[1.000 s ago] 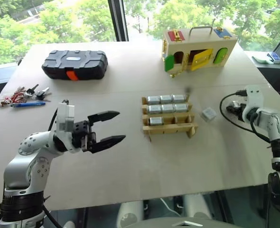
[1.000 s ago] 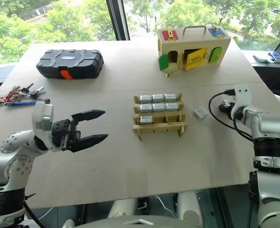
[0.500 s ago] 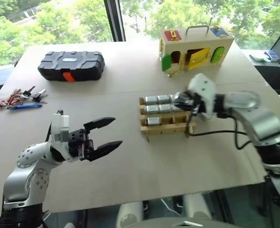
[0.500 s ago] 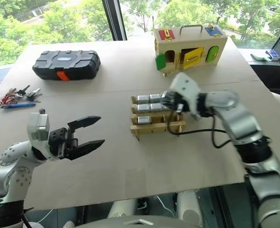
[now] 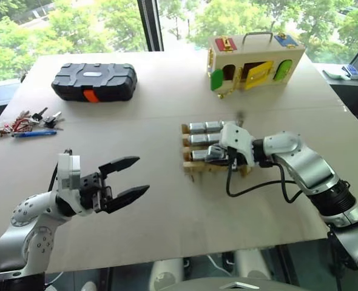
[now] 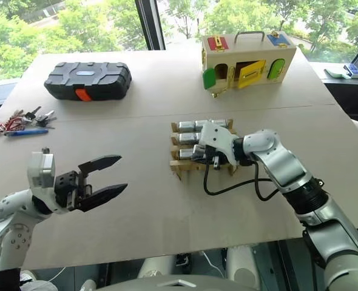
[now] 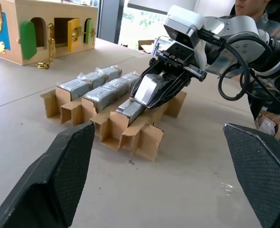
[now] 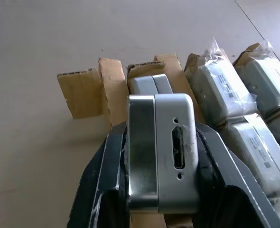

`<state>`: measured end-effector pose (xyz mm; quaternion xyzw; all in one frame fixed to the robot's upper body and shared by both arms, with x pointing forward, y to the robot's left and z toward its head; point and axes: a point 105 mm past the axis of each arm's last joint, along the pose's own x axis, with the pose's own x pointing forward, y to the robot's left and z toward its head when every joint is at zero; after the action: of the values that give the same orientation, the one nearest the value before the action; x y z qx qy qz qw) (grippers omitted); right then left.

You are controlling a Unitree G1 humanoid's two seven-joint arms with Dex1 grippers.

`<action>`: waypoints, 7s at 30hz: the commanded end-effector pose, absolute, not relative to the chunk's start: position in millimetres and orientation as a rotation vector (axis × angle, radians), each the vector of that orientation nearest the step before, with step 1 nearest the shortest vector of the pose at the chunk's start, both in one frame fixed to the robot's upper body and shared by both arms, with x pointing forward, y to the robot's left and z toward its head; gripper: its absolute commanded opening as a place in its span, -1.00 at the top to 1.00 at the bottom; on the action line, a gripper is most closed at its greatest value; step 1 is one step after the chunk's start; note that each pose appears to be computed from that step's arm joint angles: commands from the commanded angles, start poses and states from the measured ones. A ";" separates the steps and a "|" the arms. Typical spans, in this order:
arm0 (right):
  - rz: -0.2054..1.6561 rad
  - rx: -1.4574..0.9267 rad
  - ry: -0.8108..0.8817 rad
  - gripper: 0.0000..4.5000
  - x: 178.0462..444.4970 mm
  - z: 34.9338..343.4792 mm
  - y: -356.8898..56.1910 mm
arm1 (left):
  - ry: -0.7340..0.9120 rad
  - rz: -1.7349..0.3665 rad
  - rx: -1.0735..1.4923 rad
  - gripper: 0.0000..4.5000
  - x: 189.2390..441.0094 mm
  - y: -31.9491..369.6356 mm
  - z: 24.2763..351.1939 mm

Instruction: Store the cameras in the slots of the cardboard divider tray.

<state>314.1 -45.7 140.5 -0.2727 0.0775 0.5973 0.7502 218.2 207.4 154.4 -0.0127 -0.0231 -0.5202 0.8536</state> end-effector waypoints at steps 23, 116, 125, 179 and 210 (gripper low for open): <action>1.314 -0.733 0.131 0.57 332.4 146.2 -63.0 | -0.089 -1.087 -0.016 -1.00 207.5 204.1 165.3; 1.511 -0.831 0.320 0.62 315.8 148.8 -76.9 | -0.059 -1.120 -0.021 -1.00 198.3 202.1 153.4; 1.483 -0.787 0.318 0.62 323.3 149.5 -74.2 | -0.058 -1.126 -0.023 -1.00 199.1 200.7 153.3; 0.559 -0.317 0.311 0.15 349.5 114.8 -203.0 | -0.092 -1.207 -0.064 -1.00 226.3 182.4 169.0; 1.003 -0.867 -0.546 0.15 289.2 253.0 -29.1 | 0.115 -1.121 -0.439 -1.00 304.0 94.7 243.1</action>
<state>296.7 -33.3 238.6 -0.3949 -0.2159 0.4580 0.7666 306.6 95.5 233.1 -0.2107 0.0732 -0.5167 0.8266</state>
